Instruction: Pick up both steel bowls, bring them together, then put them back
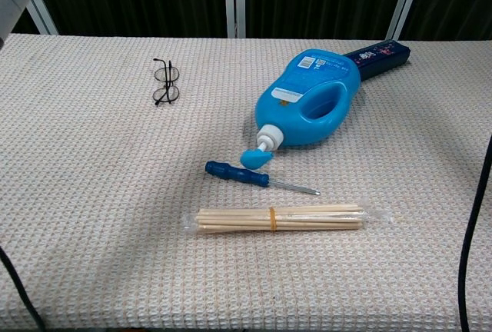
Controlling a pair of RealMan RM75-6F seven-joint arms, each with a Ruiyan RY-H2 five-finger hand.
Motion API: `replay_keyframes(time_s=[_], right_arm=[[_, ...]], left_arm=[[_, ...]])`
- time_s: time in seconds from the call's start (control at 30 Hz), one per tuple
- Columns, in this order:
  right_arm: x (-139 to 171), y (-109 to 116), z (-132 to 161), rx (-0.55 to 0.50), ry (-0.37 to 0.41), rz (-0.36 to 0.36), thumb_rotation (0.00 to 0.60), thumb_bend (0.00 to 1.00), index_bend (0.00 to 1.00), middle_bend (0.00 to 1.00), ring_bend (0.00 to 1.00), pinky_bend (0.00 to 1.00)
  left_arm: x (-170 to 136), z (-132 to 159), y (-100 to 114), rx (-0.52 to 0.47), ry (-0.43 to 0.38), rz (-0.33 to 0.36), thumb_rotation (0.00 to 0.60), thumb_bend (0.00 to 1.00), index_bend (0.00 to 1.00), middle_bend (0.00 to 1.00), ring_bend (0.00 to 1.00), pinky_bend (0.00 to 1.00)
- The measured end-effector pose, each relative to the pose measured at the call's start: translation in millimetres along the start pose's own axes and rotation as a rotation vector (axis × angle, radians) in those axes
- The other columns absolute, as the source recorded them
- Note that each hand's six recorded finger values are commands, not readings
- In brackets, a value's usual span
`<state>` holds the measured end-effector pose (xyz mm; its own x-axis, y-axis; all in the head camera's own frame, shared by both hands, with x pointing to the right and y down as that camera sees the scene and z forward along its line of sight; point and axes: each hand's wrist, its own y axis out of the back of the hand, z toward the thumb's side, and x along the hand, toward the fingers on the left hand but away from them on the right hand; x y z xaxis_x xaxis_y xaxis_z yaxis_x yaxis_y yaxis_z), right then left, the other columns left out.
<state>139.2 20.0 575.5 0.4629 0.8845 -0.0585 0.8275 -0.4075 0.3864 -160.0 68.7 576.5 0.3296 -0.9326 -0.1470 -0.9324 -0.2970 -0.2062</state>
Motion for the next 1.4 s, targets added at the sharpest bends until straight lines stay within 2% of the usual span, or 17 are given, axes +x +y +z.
replay_keyframes(time_s=[0.2,0.53,0.93,1.07,1.27,1.4], right_arm=[[-14,-10,-6,0.004,-0.012,0.013,0.600,0.24,0.69,0.54,0.46,0.29],[-30,-40,-23,-0.018,-0.069,0.075,0.600,0.25,0.69,0.54,0.46,0.29],[-13,-14,-2,-0.045,-0.012,0.034,0.600,0.28,0.69,0.54,0.46,0.29],[-17,-22,-11,-0.035,-0.042,0.057,0.600,0.28,0.69,0.55,0.46,0.29],[-25,-37,-29,-0.018,-0.078,0.081,0.600,0.29,0.69,0.54,0.46,0.29],[-20,-25,-23,-0.023,-0.052,0.046,0.600,0.29,0.69,0.54,0.46,0.29]], left_arm=[[12,9,-1,0.023,-0.026,0.009,0.600,0.18,0.68,0.63,0.51,0.69],[29,17,-20,0.030,-0.057,-0.006,0.600,0.18,0.68,0.63,0.51,0.69],[24,10,21,0.053,-0.034,0.087,0.600,0.18,0.68,0.64,0.51,0.69],[27,12,12,0.045,-0.041,0.061,0.600,0.18,0.68,0.64,0.51,0.69],[31,20,-16,0.035,-0.070,-0.010,0.600,0.18,0.68,0.64,0.51,0.69],[29,19,-9,0.040,-0.067,0.004,0.600,0.18,0.68,0.64,0.51,0.69]])
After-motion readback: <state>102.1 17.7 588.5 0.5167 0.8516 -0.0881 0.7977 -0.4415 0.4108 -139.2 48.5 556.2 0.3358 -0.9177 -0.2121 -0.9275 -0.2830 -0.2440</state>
